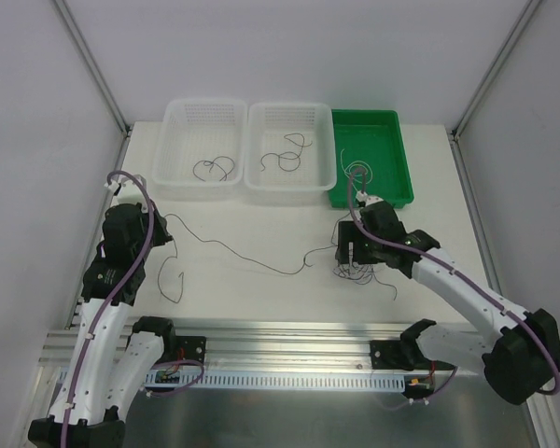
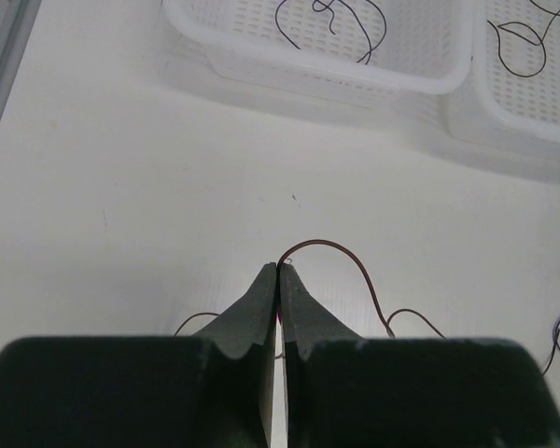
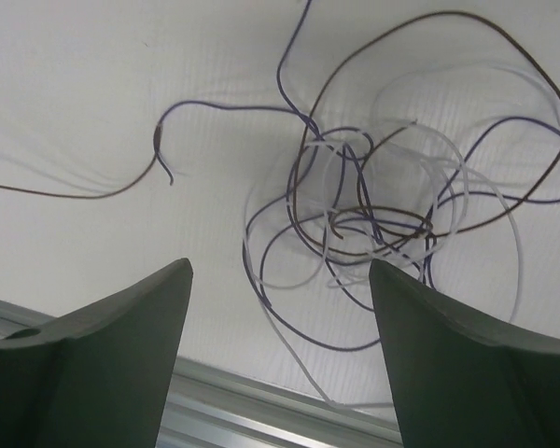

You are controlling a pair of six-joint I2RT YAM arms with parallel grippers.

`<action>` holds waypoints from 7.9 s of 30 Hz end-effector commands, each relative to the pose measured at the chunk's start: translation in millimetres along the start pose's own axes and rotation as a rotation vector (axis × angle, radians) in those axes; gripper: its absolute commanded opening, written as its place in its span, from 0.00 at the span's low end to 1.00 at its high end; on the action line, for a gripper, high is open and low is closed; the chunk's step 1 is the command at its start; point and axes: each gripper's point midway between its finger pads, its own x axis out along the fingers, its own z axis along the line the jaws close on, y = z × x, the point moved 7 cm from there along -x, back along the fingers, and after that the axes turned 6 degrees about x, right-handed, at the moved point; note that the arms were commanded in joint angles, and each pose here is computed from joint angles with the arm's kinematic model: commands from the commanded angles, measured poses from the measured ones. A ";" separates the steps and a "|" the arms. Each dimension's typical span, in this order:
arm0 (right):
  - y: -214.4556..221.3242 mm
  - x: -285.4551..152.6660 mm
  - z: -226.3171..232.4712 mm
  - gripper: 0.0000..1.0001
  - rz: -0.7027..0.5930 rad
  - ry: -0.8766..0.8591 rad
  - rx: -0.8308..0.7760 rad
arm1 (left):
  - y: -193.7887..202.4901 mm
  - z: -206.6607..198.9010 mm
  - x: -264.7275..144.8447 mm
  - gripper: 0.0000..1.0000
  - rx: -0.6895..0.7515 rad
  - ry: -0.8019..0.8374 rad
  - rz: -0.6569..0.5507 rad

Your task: Untangle the cables

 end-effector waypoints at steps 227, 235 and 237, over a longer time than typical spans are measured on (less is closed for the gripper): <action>-5.4 -53.5 -70.1 0.01 -0.328 0.296 0.287 | 147.1 -52.2 6.1 0.00 -0.214 0.116 0.195; -36.2 -124.3 -59.1 0.01 -0.531 0.193 0.319 | 132.5 -44.2 1.8 0.00 -0.202 0.046 0.184; -47.1 -145.8 -48.8 0.01 -0.576 0.124 0.305 | 133.4 -42.6 3.6 0.00 -0.186 0.018 0.195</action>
